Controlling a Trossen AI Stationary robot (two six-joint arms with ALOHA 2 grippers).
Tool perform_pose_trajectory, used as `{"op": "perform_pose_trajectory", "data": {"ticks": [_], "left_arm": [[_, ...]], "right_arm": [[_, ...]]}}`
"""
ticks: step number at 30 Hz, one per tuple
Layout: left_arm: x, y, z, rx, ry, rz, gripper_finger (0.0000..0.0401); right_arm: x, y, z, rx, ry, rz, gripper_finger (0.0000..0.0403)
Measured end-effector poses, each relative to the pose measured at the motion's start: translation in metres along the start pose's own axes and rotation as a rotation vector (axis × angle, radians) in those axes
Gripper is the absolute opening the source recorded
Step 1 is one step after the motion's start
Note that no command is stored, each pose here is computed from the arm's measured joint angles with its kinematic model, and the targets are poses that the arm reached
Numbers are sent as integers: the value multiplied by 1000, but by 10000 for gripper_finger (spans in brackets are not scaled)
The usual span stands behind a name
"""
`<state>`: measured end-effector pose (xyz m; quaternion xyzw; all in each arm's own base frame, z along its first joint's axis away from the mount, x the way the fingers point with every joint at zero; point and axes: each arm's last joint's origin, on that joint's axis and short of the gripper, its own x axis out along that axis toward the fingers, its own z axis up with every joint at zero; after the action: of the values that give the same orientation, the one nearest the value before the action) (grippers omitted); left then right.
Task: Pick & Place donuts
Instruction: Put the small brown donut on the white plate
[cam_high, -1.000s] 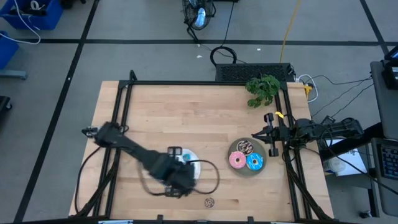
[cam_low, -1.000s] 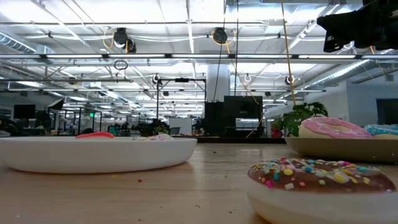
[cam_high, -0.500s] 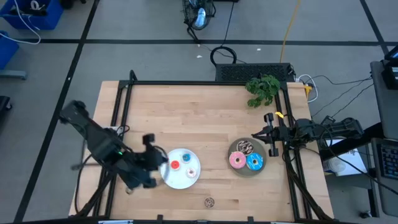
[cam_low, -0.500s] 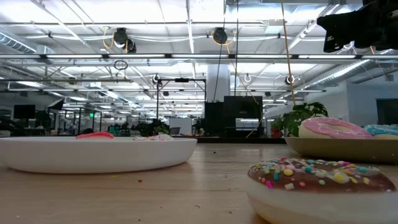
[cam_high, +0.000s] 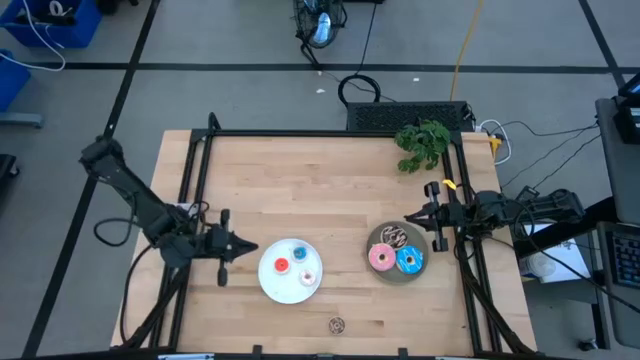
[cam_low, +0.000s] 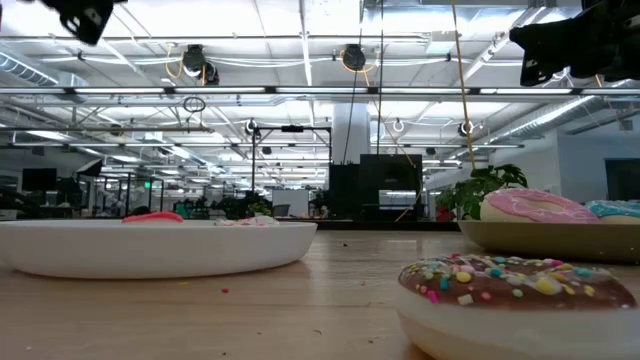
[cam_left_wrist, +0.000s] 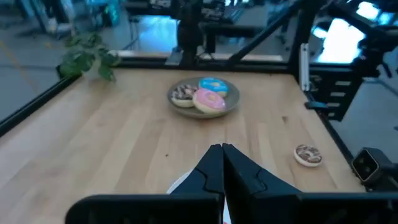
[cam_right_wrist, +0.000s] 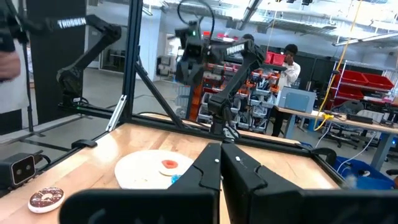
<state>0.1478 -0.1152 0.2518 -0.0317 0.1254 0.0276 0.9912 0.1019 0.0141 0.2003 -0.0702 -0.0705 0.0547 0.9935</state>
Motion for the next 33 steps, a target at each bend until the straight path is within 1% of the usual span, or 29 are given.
{"op": "perform_pose_trajectory", "data": {"ticks": [3, 5, 8, 11, 13, 16, 18, 21, 24, 25, 28, 30, 32, 33], "left_arm": [[0, 3, -23, 18, -47, -11, 3], [0, 6, -39, 31, -74, 13, 3], [0, 13, -58, 11, -123, 52, 3], [-2, 19, -72, -14, -170, 81, 3], [-4, 22, -74, -24, -204, 100, 3], [-5, 25, -80, 18, -211, 113, 3], [-5, 25, -80, 46, -210, 116, 3], [-6, 24, -77, 124, -216, 118, 3], [-6, 24, -76, 177, -219, 110, 3], [-6, 24, -77, 195, -216, 109, 3], [-6, 24, -77, 253, -209, 111, 5], [-6, 24, -77, 295, -207, 116, 9], [-6, 24, -77, 331, -206, 120, 15], [-6, 24, -77, 346, -205, 122, 17]], "right_arm": [[0, 0, 0, 11, 0, 0, 0], [0, 0, 0, 34, -1, 8, 0], [1, 1, 1, 44, -8, 24, 0], [3, -1, 1, 55, -8, -43, 0], [5, -2, 2, 57, -17, -53, 0], [8, -1, 7, 65, -60, -31, 0], [12, -1, 10, 52, -44, -31, 0], [21, 0, 14, 40, -7, -68, 0], [34, 4, 25, 9, 11, -36, 0], [40, 5, 31, 1, 27, -35, 0], [64, 12, 47, -14, 90, -80, 0], [85, 21, 57, -33, 142, -58, 0], [108, 34, 65, -47, 226, -33, 0], [120, 40, 68, -48, 275, -38, 0]]}}
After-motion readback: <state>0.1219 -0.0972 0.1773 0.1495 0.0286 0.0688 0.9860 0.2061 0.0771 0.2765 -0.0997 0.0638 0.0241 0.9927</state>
